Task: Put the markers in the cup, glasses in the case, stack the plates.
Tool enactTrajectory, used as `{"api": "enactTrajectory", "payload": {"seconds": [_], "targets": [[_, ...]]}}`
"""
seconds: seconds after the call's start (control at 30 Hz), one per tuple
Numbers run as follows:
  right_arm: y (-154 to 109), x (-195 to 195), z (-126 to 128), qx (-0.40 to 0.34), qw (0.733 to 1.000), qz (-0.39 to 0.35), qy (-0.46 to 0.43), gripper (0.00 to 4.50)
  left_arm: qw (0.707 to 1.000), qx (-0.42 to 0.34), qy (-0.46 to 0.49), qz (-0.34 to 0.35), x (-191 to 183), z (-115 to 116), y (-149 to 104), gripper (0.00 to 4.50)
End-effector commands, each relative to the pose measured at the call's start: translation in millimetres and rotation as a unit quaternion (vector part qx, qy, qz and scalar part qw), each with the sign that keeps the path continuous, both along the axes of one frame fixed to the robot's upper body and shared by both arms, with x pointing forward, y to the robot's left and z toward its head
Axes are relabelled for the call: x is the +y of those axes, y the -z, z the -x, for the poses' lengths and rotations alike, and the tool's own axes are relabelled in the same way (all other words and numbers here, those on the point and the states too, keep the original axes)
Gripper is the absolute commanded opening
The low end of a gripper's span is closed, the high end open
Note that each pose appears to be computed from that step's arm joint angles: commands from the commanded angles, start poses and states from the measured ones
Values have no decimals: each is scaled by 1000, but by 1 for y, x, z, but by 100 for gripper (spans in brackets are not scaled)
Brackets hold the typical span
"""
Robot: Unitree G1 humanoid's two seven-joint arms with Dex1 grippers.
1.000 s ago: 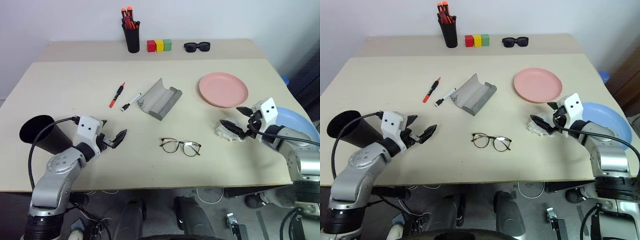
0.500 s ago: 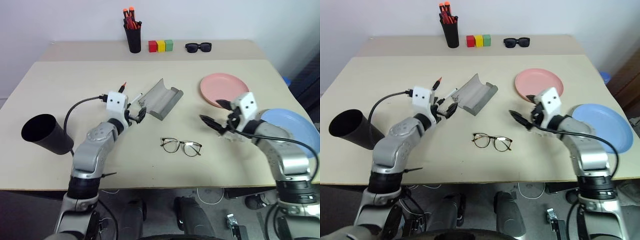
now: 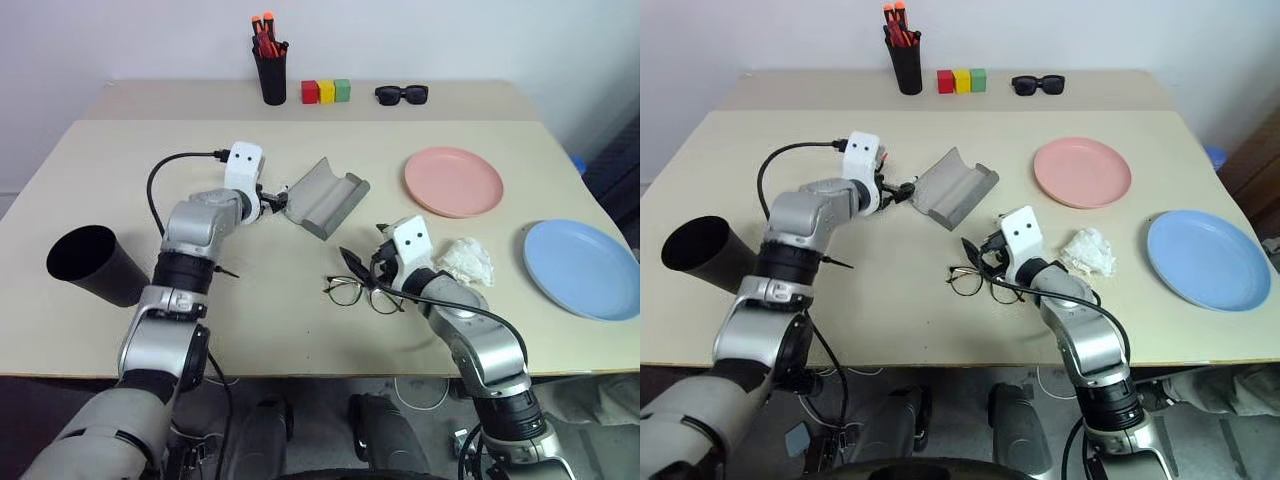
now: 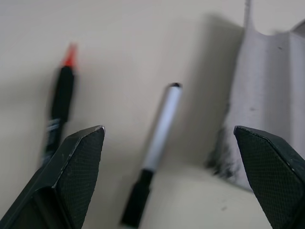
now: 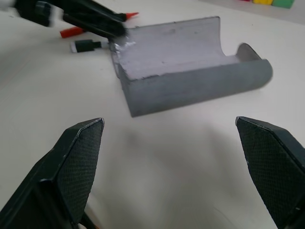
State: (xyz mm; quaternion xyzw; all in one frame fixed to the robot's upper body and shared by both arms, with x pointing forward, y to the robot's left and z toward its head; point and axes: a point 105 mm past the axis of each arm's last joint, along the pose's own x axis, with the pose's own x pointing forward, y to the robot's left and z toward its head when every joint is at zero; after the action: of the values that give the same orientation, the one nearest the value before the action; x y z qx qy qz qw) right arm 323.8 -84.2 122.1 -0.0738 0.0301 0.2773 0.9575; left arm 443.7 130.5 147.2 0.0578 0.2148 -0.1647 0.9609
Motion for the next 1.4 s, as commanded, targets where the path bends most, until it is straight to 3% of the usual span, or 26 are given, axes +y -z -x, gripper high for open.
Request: {"api": "enactTrajectory", "payload": {"seconds": [0.03,0.2,0.43,0.53,0.67,0.97,1.27,1.33,1.4], "targets": [[-15,13,1,-33,999,-4,-21,450,1000,-5,15,-16,2,-10,-9,446],[-13,17,-1,-32,999,-11,-18,450,999,-33,14,-19,13,-18,-28,446],[-15,21,-3,-37,999,-21,-12,450,992,-79,7,99,30,-9,-69,446],[-16,23,-4,-39,999,-24,-11,450,990,-85,-25,108,48,-6,-74,446],[-18,27,-3,-42,999,-30,-16,450,997,-56,-40,42,63,-3,-53,446],[-28,17,1,-60,998,-31,-12,450,997,4,50,-65,26,-8,-6,446],[-33,11,25,-66,995,10,-77,450,992,55,86,-79,5,-10,16,446],[-28,9,28,-62,995,23,-76,450,992,72,77,-63,5,-8,19,394],[-24,9,30,-59,995,30,-77,450,993,86,72,-40,4,-7,21,309]]}}
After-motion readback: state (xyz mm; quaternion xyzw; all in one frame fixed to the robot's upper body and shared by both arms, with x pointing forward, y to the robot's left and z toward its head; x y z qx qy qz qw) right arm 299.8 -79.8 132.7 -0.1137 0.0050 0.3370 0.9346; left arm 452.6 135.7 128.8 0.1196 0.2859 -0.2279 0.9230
